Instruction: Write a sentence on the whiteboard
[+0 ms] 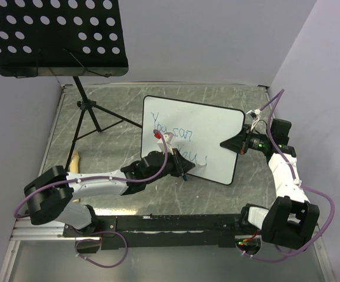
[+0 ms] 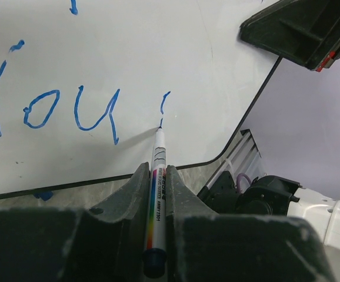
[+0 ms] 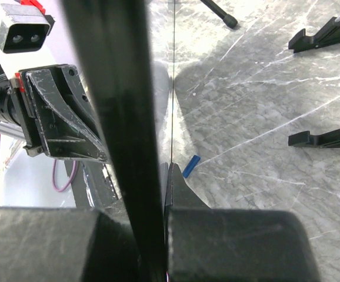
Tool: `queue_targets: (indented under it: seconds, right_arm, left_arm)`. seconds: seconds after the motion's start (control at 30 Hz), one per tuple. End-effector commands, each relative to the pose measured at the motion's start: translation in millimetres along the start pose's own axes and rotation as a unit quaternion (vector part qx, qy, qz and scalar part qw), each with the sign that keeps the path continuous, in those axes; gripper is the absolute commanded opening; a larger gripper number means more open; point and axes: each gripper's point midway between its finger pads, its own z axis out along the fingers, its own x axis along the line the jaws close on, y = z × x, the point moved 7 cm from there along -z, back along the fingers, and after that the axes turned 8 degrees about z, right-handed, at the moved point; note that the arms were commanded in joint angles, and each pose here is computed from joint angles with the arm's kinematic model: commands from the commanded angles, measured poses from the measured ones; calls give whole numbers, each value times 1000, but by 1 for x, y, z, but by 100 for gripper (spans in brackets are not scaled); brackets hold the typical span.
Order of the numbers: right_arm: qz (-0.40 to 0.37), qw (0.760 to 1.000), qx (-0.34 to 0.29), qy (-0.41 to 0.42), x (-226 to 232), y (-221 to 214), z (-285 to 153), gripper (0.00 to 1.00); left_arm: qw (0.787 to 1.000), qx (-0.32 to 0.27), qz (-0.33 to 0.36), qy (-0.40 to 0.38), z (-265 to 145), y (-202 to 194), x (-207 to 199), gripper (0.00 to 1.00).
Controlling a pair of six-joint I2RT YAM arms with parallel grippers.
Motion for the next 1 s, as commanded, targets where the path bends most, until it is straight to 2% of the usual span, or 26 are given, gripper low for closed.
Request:
queue_targets:
  seconds: [0.0, 0.97]
  right_arm:
    - [-62, 990, 1, 123, 38, 15, -4, 0]
    - [-62, 990, 0, 124, 39, 15, -5, 0]
  left_arm:
    - [1000, 3, -6, -15, -1, 0, -7, 1]
    - [999, -30, 24, -25, 19, 36, -21, 1]
